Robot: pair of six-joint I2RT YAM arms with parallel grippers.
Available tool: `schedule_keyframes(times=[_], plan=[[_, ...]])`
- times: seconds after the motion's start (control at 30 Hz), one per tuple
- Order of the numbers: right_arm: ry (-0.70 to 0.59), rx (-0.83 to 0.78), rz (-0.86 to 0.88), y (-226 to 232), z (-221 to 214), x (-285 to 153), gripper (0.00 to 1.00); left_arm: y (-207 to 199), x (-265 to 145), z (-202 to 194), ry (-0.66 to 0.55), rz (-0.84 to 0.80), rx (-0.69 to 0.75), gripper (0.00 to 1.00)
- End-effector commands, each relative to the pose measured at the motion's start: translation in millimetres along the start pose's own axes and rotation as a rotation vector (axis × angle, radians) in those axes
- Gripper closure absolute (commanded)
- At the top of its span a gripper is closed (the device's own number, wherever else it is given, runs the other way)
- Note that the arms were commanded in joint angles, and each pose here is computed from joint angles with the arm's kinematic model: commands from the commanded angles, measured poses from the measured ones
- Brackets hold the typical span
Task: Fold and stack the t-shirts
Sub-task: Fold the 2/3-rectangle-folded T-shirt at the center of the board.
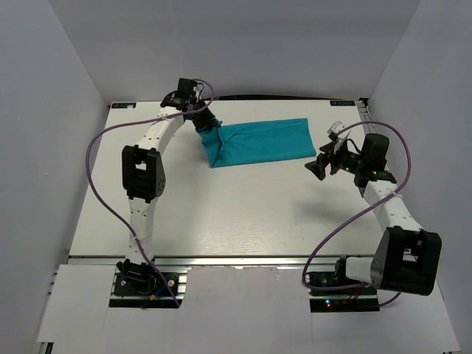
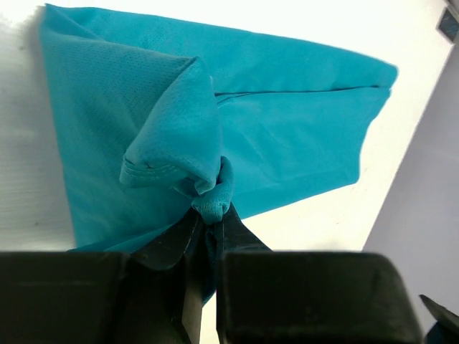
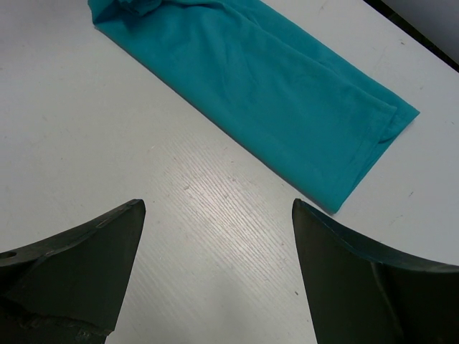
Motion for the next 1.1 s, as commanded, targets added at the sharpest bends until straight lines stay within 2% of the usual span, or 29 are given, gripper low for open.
schedule_keyframes(times=[0.0,0.2,0.33,0.43,0.47,0.63,0.7,0.83,0.93,1.07], plan=[[-0.038,-0.026,-0.011,-5,10,-2,0.11,-42,-27,-1,-0.028,-0.099,0.026,1.00],[-0.006,0.044,-0.011,-5,-7,6,0.11,-46,-18,-2,-0.020,-0.107,0.019,1.00],[-0.008,0.112,0.002,-12,-11,33,0.11,-47,-18,-1,-0.025,-0.111,0.022,1.00],[0.040,0.169,0.067,-6,-16,78,0.11,-45,-15,-3,-0.017,-0.113,0.019,1.00],[0.039,0.162,0.060,-15,-6,87,0.11,-46,-15,-4,-0.014,-0.115,0.010,1.00],[0.116,0.232,0.043,-29,-21,135,0.11,-48,-11,-5,-0.011,-0.126,0.003,1.00],[0.114,0.219,0.036,-37,-14,148,0.10,-49,-10,-5,-0.012,-0.128,-0.005,1.00],[0.174,0.200,0.029,-32,-29,179,0.11,-52,-9,-6,-0.012,-0.137,-0.014,1.00],[0.200,0.220,0.052,-30,-36,195,0.18,-55,-8,-7,-0.009,-0.146,-0.018,1.00],[0.231,0.205,0.058,-26,-44,213,0.20,-59,-7,-8,-0.009,-0.160,-0.020,1.00]])
Point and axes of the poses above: each gripper's point midway between its finger pads, its own x axis out along the fingers, its own y axis along the line the jaws close on, z = x × y, the point moved 3 cm from there along -x, back along the fingers, and after that the axes turned 13 degrees about -x, right-handed, at the moved point
